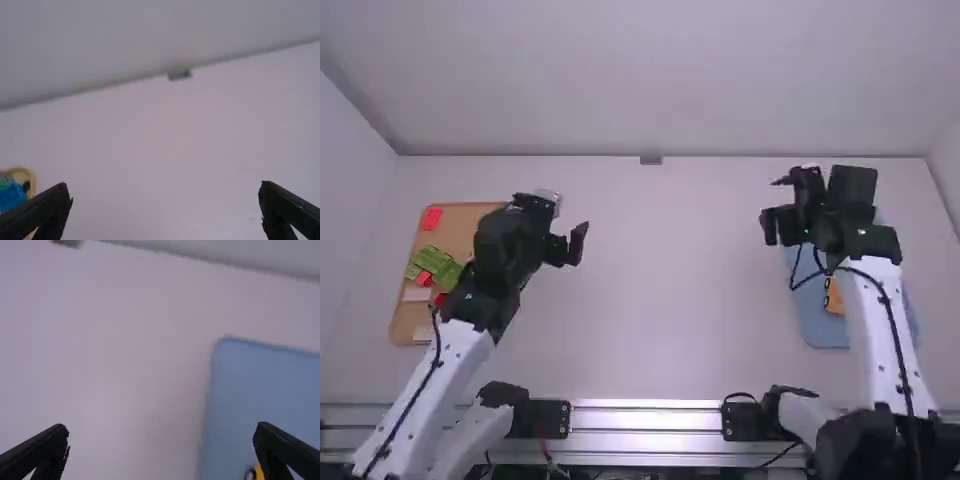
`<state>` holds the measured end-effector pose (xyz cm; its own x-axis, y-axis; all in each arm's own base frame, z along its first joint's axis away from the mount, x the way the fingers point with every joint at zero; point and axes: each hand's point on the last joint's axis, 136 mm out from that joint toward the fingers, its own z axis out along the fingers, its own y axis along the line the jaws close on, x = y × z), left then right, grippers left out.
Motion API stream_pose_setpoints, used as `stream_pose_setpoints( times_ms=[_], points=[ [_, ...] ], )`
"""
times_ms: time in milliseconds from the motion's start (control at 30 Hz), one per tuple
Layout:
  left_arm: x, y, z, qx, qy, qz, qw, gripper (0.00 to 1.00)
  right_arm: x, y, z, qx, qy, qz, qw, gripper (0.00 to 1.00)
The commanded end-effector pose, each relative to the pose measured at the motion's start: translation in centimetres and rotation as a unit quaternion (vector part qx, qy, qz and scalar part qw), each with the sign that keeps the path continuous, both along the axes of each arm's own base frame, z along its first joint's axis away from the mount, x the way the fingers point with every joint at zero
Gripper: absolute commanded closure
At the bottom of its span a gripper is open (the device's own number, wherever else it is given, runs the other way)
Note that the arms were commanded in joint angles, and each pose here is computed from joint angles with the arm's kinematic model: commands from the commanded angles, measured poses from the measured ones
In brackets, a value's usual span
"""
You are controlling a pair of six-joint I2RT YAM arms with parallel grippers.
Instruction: Assemble lego blocks to make yellow taxi
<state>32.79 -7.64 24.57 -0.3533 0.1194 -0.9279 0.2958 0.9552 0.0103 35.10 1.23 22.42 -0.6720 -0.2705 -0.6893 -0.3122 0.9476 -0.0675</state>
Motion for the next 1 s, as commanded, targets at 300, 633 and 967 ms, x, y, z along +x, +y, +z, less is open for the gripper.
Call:
stream_pose_setpoints(
  times_ms=[300,633,967],
  points=[
    [-2.2,4.9,4.1,-0.027,-0.097,0.1,0.99,0.1,-1.2,1.0,3.4,-0.006,-0.081,-0.022,0.996,0.1],
    [-4.8,7.6,0.6,-0.022,-0.112,0.148,0.982,0.29,-2.7,-1.0,4.5,0.028,-0.157,-0.119,0.98,0.27],
    [-7.0,7.6,-4.6,-0.022,-0.112,0.148,0.982,0.51,-4.7,-1.0,5.5,0.077,-0.25,-0.138,0.955,0.47]
  ],
)
